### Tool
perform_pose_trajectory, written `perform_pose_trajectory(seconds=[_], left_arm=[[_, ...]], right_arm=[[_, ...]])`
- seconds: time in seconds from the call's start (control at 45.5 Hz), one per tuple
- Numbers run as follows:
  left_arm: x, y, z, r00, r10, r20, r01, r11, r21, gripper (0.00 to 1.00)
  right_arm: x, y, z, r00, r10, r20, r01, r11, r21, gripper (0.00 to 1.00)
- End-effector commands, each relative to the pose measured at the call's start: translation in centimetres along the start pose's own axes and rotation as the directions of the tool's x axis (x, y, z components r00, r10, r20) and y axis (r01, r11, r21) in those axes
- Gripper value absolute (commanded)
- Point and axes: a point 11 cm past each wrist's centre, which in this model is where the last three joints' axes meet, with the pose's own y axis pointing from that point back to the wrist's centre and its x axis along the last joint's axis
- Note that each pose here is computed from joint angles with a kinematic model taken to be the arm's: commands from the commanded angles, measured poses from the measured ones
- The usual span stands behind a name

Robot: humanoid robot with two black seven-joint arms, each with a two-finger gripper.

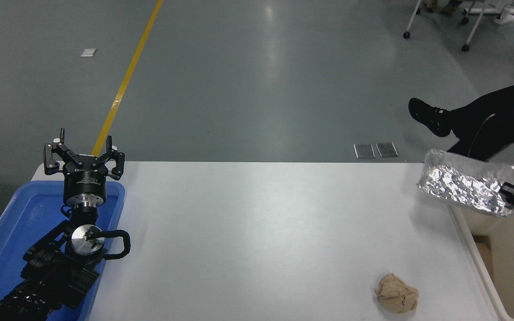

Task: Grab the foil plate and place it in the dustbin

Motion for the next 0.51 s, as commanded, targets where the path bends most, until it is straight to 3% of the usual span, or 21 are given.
perform_pose_trajectory(seconds=[0.0,0.154,0.198,0.22,0.242,0.286,0.308,0.484], left_arm=[[0.02,-0.01,0.02,1.0,0.002,0.0,-0.002,1.0,-0.001,0.99],[0.02,-0.01,0.02,1.0,0.002,0.0,-0.002,1.0,-0.001,0.99],[0.02,-0.01,0.02,1.0,0.002,0.0,-0.002,1.0,-0.001,0.99],[0.01,-0.01,0.02,1.0,0.001,-0.001,-0.001,1.0,-0.001,0.99],[0.02,-0.01,0.02,1.0,0.002,0.0,-0.002,1.0,-0.001,0.99],[0.01,-0.01,0.02,1.0,0.001,-0.001,-0.001,1.0,-0.001,0.99],[0.02,-0.01,0.02,1.0,0.002,0.0,-0.002,1.0,-0.001,0.99],[0.01,-0.01,0.02,1.0,0.001,-0.001,-0.001,1.0,-0.001,0.99]], right_arm=[[-2.84,-1.15,2.85,0.994,0.093,0.064,-0.087,0.992,-0.086,0.0],[-2.96,-1.2,3.15,0.991,0.117,0.066,-0.11,0.989,-0.101,0.01],[-3.01,-1.22,3.27,0.99,0.124,0.067,-0.117,0.988,-0.103,0.24],[-2.98,-1.22,3.25,0.989,0.13,0.072,-0.123,0.987,-0.101,0.41],[-2.85,-1.2,3.25,0.987,0.142,0.079,-0.134,0.986,-0.101,0.67],[-2.67,-1.18,3.29,0.983,0.16,0.084,-0.152,0.983,-0.101,0.96],[-2.77,-1.2,3.22,0.984,0.159,0.084,-0.151,0.983,-0.1,1.0],[-2.99,-1.26,2.93,0.984,0.15,0.093,-0.141,0.986,-0.094,1.0]])
